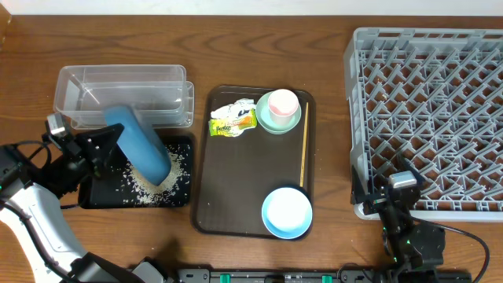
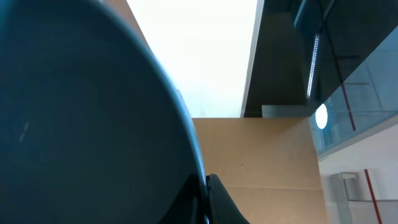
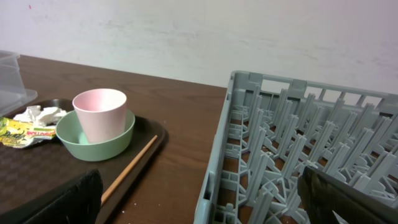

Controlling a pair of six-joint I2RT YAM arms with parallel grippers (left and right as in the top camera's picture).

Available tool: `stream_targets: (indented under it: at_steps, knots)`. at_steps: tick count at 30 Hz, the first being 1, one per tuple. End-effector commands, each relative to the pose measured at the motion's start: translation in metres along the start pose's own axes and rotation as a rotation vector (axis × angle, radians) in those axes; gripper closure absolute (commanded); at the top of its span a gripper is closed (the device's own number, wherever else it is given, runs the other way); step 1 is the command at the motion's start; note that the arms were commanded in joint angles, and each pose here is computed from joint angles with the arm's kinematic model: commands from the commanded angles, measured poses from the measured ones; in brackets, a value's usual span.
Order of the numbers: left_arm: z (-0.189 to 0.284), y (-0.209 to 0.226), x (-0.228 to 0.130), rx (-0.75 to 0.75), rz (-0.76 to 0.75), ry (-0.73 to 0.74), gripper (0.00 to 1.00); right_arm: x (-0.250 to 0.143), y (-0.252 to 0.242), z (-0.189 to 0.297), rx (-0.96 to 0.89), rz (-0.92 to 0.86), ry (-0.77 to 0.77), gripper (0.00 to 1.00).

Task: Sort waste into correct bins and load items into the dishwasher rack
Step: 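Carry the blue bowl left and tip rice onto the black tray, then return the emptied blue bowl to the brown tray with left gripper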

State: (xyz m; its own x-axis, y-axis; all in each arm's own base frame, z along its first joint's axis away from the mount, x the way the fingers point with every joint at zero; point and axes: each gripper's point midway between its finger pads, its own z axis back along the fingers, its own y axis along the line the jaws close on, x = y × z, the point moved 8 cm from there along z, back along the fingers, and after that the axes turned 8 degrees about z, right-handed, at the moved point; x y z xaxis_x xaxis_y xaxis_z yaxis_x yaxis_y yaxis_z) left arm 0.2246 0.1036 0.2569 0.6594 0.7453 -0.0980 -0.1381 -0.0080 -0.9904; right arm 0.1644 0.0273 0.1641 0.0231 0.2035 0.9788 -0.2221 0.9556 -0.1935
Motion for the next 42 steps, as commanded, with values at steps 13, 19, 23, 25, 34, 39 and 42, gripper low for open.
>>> stream_targets:
  at_steps: [13, 19, 23, 25, 34, 39, 42]
  knots:
    - [-0.006, -0.013, -0.025, -0.021, -0.067, 0.048, 0.93, 0.0, 0.001, 0.0, 0.008, 0.005, -0.002, 0.01]
    - [-0.032, -0.031, -0.066, 0.186, -0.271, 0.099, 0.94, 0.0, 0.001, 0.0, 0.008, 0.005, -0.002, 0.01]
    - [-0.021, -0.02, -0.053, 0.575, -0.236, -0.234, 0.94, 0.0, 0.001, 0.0, 0.008, 0.005, -0.002, 0.01]
    - [-0.024, -0.025, -0.06, 0.541, -0.275, -0.206, 0.94, 0.0, 0.001, 0.0, 0.008, 0.005, -0.002, 0.01]
    - [-0.051, -0.061, -0.056, 0.123, -0.309, 0.08, 0.94, 0.0, 0.001, 0.0, 0.008, 0.005, -0.002, 0.01]
    - [-0.06, -0.065, -0.061, -0.005, -0.282, 0.253, 0.94, 0.0, 0.001, 0.0, 0.008, 0.005, -0.002, 0.01]
    - [-0.064, -0.07, -0.077, -0.015, -0.32, 0.296, 0.94, 0.0, 0.001, 0.0, 0.008, 0.005, -0.002, 0.01]
